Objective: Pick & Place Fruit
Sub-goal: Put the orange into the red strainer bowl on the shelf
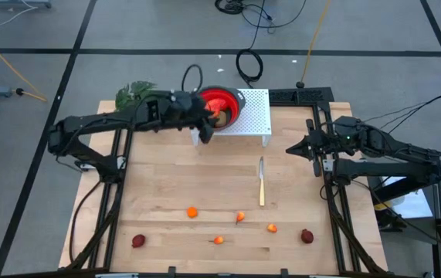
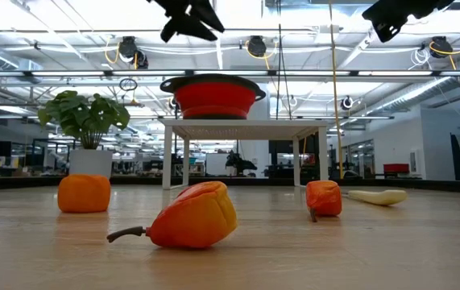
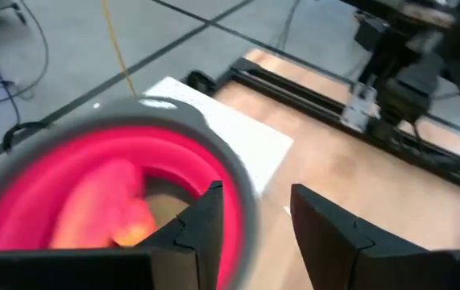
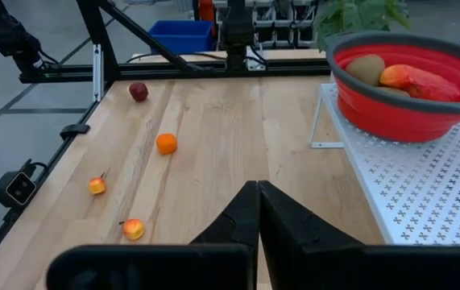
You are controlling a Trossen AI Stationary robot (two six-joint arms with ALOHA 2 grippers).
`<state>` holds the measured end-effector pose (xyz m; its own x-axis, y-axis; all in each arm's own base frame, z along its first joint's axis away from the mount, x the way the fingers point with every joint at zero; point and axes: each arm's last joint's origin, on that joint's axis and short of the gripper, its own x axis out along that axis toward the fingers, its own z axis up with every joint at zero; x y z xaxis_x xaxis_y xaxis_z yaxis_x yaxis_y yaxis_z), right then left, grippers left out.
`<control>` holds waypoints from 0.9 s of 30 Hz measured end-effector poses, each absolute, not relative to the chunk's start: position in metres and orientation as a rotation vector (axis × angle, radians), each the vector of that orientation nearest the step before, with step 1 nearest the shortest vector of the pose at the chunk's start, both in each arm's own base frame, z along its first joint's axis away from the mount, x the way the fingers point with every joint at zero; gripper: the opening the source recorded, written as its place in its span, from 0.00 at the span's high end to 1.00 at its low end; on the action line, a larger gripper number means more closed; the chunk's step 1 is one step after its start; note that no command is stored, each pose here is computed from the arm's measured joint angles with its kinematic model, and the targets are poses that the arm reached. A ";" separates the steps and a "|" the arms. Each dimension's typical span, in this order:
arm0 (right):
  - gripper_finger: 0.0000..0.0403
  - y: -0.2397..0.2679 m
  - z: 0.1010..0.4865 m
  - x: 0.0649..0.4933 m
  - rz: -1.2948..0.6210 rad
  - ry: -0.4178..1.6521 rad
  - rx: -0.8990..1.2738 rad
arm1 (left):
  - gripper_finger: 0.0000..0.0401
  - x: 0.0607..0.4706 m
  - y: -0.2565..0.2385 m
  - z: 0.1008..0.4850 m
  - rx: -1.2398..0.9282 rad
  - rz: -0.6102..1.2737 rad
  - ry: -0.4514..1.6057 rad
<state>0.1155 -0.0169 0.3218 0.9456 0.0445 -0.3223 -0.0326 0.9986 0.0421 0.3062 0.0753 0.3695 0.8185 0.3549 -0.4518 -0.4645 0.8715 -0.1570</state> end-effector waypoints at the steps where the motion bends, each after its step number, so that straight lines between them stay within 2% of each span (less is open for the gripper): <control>1: 1.00 -0.016 0.322 0.114 0.039 0.325 0.036 | 0.66 0.307 0.069 0.369 -0.272 0.436 0.434; 11: 1.00 -0.015 0.321 0.104 0.039 0.337 0.046 | 0.67 0.308 0.012 0.358 -0.401 0.340 0.556; 27: 1.00 -0.012 0.317 0.099 0.097 0.374 0.057 | 0.67 0.305 -0.053 0.335 -0.681 0.376 0.701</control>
